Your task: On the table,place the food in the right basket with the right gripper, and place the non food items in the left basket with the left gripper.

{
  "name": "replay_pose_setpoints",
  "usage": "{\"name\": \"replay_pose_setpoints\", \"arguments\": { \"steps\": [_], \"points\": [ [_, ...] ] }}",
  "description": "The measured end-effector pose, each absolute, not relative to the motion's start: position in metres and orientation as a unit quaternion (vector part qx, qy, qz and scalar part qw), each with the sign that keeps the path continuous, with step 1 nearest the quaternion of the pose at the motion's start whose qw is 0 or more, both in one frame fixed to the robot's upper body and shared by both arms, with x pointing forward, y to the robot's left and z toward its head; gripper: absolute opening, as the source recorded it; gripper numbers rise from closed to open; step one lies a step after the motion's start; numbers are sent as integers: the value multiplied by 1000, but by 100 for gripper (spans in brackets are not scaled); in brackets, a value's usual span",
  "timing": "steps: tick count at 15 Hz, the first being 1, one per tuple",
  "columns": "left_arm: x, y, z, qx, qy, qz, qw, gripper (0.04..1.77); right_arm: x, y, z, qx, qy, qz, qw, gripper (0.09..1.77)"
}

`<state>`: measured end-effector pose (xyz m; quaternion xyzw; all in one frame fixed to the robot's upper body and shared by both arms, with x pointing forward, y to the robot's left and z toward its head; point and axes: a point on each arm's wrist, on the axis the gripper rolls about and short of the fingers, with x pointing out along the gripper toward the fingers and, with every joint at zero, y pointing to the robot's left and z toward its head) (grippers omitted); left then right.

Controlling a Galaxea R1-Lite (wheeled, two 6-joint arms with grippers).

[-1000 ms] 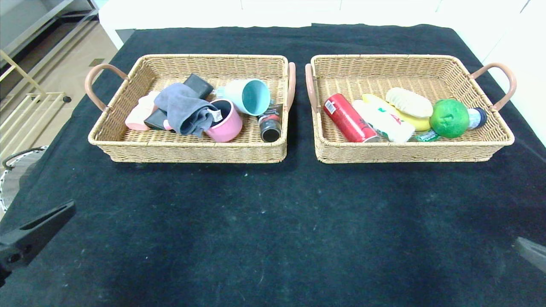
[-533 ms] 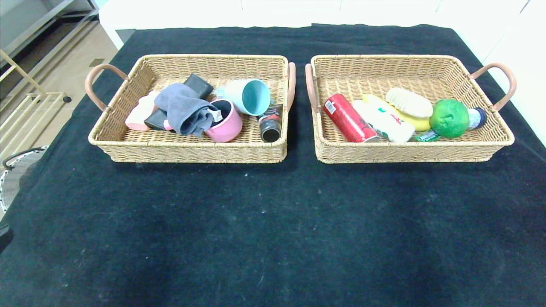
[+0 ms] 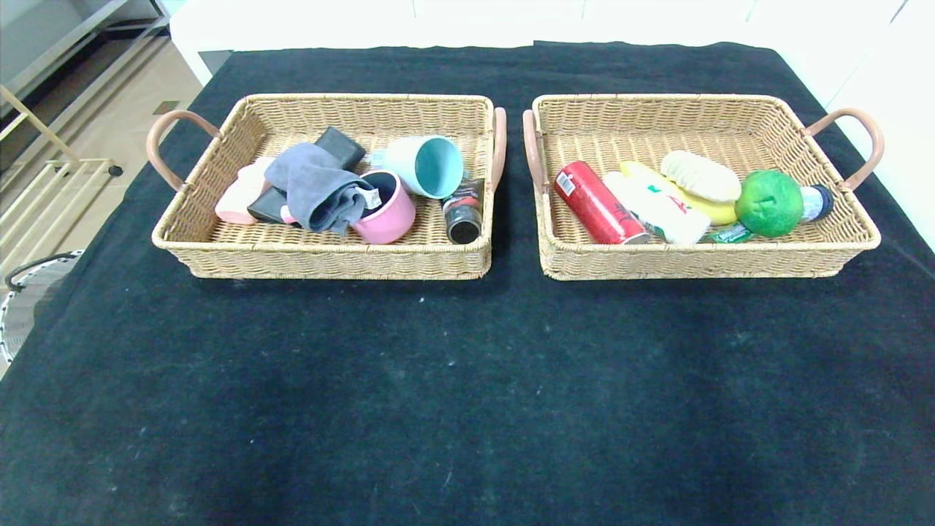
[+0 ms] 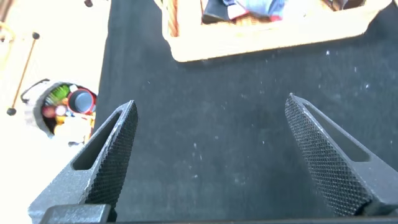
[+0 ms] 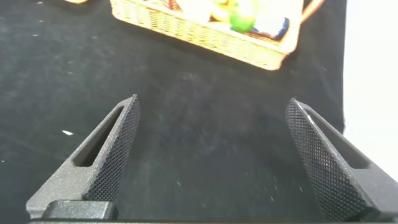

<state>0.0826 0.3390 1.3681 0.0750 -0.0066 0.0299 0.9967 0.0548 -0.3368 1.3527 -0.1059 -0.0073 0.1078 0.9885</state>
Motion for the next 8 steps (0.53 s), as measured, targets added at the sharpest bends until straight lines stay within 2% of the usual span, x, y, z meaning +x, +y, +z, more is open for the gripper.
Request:
{"name": "replay_pose_setpoints", "arguments": {
  "steps": [8],
  "points": [
    [54, 336, 1336, 73, 24, 10, 997, 172, 34, -335, 1317, -98, -6, 90, 991, 171]
  ]
}}
